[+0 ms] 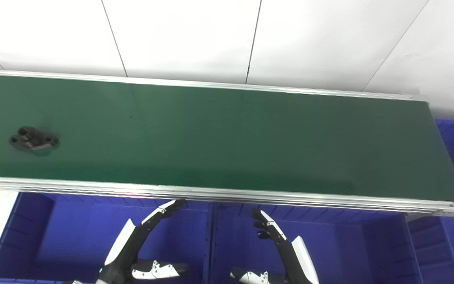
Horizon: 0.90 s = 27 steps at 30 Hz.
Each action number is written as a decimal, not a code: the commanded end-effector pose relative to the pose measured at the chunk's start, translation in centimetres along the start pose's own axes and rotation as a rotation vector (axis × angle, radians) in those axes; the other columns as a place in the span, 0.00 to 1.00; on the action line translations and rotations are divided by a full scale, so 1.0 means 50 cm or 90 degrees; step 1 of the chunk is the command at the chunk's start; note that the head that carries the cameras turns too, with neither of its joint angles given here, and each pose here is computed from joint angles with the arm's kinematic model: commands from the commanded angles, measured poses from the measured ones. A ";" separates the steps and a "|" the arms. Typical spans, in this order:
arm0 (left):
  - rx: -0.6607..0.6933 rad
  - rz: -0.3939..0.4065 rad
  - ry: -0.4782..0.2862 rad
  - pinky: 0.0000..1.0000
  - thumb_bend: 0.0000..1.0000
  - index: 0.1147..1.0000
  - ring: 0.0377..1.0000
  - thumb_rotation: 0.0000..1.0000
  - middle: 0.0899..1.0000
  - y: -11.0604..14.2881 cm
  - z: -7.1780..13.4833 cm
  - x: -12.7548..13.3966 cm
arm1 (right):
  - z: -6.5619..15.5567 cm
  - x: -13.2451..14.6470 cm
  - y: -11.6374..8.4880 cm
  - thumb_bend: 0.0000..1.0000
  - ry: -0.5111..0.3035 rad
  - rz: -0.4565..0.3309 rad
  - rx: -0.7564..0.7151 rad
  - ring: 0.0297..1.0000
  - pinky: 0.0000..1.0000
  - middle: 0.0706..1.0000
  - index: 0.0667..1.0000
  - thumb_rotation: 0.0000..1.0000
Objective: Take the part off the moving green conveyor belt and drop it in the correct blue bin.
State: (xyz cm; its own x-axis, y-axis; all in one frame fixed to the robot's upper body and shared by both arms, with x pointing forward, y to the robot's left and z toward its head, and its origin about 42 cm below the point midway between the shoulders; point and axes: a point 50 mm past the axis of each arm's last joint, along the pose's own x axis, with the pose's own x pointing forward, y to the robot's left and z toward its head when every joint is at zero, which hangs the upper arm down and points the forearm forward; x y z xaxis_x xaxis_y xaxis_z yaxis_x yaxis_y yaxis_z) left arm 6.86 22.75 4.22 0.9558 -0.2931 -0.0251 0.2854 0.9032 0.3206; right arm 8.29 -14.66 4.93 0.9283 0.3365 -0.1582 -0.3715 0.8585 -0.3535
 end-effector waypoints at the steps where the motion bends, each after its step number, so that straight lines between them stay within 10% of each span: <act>1: 0.000 0.004 -0.026 0.83 0.69 0.83 0.86 0.51 0.87 0.011 0.009 0.001 | 0.016 0.005 -0.003 0.81 -0.021 -0.021 0.014 0.82 0.74 0.87 0.90 0.47; 27: 0.004 0.009 -0.023 0.83 0.70 0.83 0.85 0.51 0.85 0.005 0.007 -0.006 | 0.012 -0.007 -0.001 0.82 -0.019 -0.022 0.022 0.83 0.75 0.87 0.93 0.48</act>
State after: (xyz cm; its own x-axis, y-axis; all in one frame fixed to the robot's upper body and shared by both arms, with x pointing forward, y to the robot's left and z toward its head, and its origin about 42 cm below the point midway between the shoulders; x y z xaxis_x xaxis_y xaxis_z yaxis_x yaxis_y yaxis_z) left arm 6.81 22.65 4.21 0.9553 -0.2950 -0.0214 0.2855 0.9009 0.3268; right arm 8.14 -14.67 4.98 0.9318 0.3266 -0.1585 -0.3617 0.8718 -0.3303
